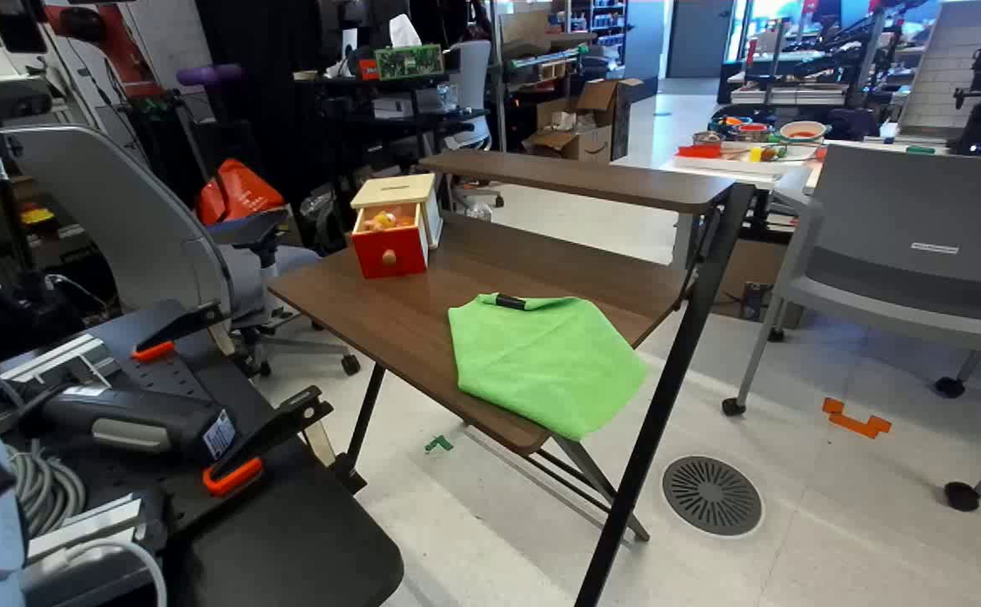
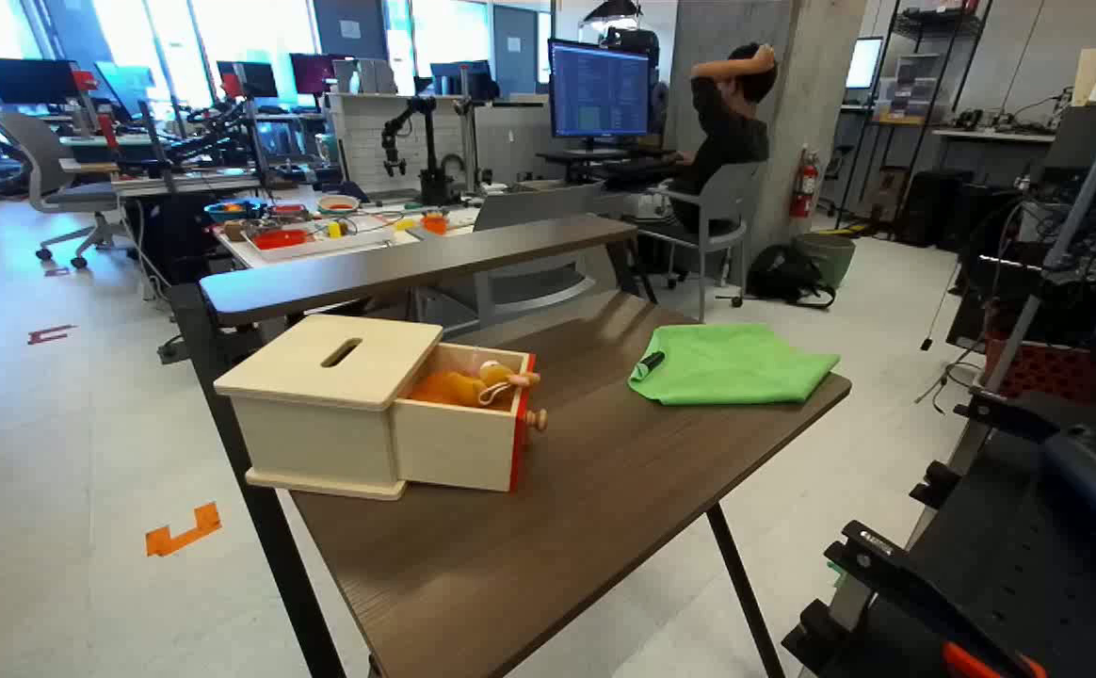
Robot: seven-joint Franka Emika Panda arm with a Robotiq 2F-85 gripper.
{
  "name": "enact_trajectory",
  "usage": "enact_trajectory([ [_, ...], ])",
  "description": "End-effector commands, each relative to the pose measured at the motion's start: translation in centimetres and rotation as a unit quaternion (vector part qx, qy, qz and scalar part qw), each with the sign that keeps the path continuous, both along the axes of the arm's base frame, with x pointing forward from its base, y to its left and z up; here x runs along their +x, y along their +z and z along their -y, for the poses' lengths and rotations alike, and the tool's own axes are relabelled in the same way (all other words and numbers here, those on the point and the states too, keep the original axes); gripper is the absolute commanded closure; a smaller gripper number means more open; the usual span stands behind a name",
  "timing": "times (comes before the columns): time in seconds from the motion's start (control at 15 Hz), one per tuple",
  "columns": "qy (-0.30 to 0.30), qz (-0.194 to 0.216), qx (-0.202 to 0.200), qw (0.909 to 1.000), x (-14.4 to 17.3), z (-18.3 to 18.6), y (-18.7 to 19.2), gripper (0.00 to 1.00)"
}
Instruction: Close the drawer
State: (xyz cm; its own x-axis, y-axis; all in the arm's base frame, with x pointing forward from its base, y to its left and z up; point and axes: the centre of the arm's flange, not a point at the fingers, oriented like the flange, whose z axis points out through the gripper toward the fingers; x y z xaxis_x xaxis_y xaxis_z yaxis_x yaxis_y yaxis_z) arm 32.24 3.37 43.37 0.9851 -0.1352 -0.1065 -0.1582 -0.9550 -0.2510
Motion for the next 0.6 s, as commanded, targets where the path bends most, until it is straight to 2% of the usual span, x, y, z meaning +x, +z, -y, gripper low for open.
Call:
enact_trajectory([
  [0.0, 0.000, 0.000, 0.000, 1.0000, 0.0, 0.0, 0.0, 0.00],
  [0.2, 0.011, -0.004, -0.009, 0.9999, 0.6, 0.0, -0.3, 0.00],
  [0.53, 0.072, 0.016, -0.040, 0.9965, 5.9, -1.3, -3.9, 0.00],
])
